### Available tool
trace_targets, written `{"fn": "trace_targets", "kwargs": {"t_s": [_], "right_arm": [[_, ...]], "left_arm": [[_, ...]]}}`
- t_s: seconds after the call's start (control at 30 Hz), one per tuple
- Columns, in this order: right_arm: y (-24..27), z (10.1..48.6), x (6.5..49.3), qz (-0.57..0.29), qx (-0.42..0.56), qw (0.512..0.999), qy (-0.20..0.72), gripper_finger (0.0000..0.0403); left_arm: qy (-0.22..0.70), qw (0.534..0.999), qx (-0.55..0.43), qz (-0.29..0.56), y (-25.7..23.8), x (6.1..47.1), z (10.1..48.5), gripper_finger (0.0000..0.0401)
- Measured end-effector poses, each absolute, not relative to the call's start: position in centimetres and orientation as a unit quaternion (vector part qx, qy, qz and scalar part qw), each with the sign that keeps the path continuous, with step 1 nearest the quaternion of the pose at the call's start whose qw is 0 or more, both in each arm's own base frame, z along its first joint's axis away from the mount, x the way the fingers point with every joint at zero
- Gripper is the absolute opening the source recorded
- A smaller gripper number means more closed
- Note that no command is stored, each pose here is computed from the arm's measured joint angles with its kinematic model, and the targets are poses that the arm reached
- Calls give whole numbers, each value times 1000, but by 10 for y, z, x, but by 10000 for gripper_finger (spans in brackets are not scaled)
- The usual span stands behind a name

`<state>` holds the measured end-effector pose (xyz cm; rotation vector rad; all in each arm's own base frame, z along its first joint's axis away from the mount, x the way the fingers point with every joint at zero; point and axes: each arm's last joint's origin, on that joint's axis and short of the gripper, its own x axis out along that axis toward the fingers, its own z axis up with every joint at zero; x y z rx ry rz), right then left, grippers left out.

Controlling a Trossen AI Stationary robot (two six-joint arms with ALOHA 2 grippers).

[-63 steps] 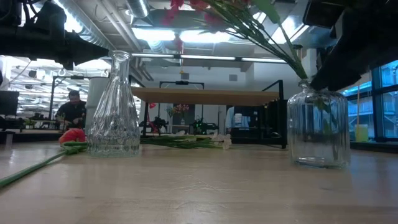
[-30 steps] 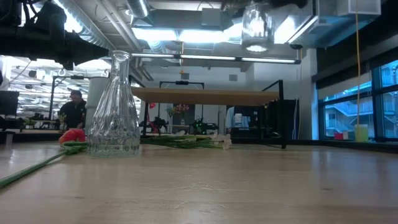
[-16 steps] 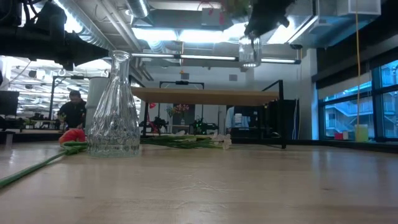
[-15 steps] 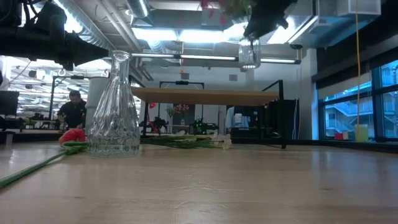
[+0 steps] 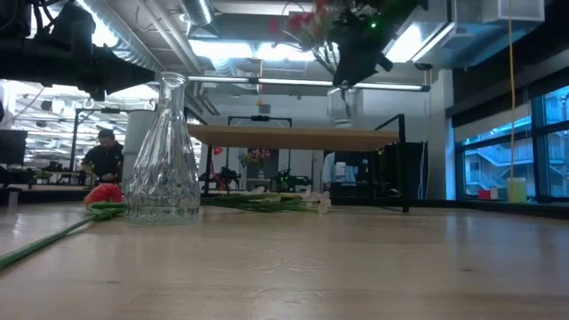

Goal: Pick and place flowers into a vace then onto a shelf
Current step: Put the right transparent vase on the shelf

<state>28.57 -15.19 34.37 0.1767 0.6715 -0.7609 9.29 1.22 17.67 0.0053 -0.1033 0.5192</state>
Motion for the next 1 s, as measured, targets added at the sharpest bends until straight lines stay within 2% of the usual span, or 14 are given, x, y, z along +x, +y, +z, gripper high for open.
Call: {"fn": "trace_targets", "kwargs": {"t_s": [0.23,1.0], "right_arm": [[-164,333,292,-372,116,865,316,159],[-172,314,293,-385,131,855,320,159]], "left_arm": [[-51,965,3,257,12,93,177,4],[-49,965,3,257,12,93,176,4]]}}
